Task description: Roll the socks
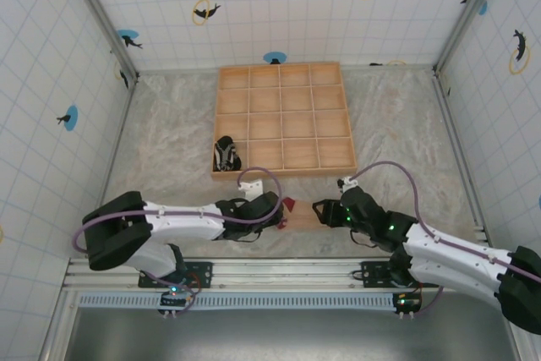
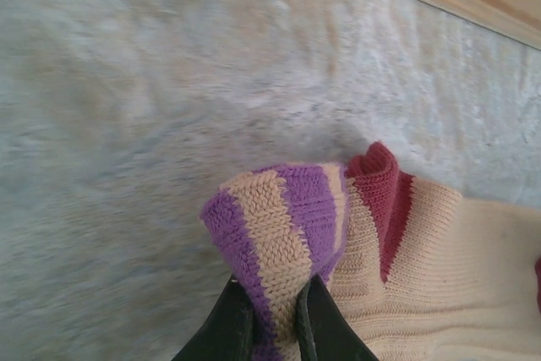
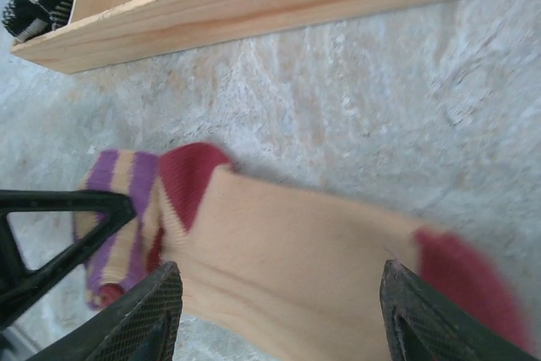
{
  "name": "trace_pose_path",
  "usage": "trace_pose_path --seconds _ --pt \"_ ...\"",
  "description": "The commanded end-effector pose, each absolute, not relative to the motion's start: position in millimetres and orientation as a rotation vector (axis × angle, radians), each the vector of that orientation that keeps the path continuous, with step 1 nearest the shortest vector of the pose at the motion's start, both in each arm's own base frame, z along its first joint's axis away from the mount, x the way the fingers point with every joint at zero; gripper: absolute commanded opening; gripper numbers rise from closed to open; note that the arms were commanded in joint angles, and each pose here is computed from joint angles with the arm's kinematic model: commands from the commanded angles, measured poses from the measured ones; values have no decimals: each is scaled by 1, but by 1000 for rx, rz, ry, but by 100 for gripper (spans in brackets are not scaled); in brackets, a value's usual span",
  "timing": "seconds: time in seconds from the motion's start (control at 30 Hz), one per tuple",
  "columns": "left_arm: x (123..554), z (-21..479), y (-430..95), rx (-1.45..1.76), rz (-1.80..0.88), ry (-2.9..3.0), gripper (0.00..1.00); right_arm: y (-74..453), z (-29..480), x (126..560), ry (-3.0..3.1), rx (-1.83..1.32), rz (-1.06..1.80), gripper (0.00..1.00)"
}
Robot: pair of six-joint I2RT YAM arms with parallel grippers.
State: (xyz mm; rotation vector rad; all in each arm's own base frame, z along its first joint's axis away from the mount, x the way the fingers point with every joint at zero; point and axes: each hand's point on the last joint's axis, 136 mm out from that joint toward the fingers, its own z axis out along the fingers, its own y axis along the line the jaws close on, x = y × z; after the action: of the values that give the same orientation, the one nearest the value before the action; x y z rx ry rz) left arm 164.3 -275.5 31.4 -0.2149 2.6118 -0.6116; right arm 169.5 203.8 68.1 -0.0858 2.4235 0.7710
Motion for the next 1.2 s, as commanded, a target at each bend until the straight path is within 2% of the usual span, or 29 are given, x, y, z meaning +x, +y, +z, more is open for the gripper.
trace_pose_path --seconds 0.0,0.2,0.47,0.6,0.87,1.17 --pt "162 25 -247 -267 -507 2605 0 175 48 168 2496 -144 558 64" --pt "160 26 -235 -314 -476 2585 0 173 34 164 2546 -87 601 62" --pt "161 28 -240 -300 -463 2587 0 182 16 147 2614 -16 748 42" --pt "161 33 -245 -289 -483 2579 0 184 8 144 2624 15 783 36" --pt "157 48 -255 -231 -546 2502 0 181 11 172 2556 30 706 1" --pt "149 52 -261 -171 -569 2462 0 199 36 228 2447 -87 611 0"
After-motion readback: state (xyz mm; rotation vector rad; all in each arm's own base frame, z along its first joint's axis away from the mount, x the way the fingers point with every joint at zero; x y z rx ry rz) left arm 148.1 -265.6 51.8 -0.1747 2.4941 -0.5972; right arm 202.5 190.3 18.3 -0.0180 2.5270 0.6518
